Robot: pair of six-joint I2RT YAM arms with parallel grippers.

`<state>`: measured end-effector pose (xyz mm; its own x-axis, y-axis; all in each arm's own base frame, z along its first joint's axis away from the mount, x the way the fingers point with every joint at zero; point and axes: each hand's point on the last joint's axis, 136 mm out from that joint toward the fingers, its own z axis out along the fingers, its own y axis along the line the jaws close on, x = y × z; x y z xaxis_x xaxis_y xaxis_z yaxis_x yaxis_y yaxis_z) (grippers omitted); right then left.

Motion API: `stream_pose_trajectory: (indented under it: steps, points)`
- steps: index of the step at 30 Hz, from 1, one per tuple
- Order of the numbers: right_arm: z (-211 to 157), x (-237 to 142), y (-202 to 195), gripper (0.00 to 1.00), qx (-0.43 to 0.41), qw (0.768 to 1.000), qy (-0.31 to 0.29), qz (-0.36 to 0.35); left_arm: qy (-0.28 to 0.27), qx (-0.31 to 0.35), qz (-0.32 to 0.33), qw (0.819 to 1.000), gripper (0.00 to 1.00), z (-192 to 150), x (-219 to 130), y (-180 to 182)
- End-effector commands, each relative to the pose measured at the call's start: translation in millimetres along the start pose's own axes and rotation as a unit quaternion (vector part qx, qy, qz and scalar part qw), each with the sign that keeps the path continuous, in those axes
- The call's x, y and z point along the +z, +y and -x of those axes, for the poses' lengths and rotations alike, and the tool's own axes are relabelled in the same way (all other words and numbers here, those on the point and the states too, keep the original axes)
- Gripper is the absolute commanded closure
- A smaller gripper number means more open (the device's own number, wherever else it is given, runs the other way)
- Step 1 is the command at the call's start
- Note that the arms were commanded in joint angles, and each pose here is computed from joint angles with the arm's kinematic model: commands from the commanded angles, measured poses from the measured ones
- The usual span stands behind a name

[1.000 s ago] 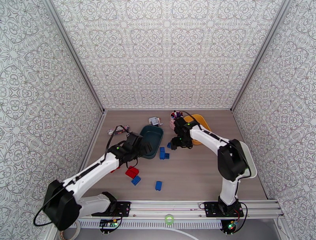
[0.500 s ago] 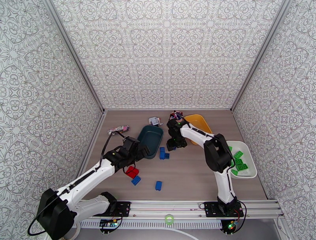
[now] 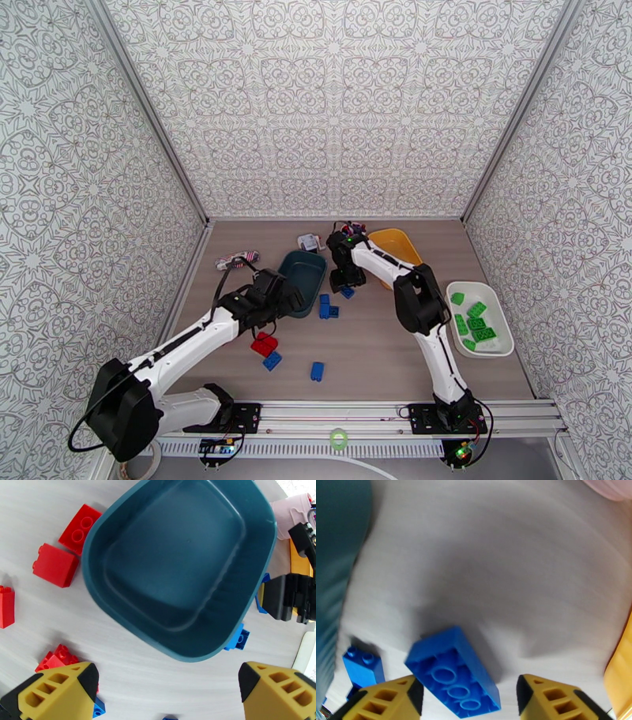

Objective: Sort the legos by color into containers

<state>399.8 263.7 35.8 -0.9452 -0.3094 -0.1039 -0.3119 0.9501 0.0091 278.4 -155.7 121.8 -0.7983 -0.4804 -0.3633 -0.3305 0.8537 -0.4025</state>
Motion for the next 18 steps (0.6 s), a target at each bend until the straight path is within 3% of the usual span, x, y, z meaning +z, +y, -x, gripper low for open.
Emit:
stream_pose_trajectory:
  steps: [1, 10, 18]
  points:
    - [-0.7, 1.9, -2.1, 0.40, 0.002, 1.000, 0.013, -0.006, 0.001, 0.014, -0.016, 1.000, 0.01, 4.8, -2.8, -14.8]
    - [-8.3, -2.4, -1.0, 0.62, 0.008, 1.000, 0.010, 0.009, 0.009, 0.040, -0.026, 0.999, 0.01, 10.4, 3.0, -37.9]
    - [-10.1, -50.8, -14.3, 0.65, 0.054, 0.997, -0.036, 0.036, 0.020, 0.090, -0.046, 0.995, 0.01, 14.6, 17.8, -81.9]
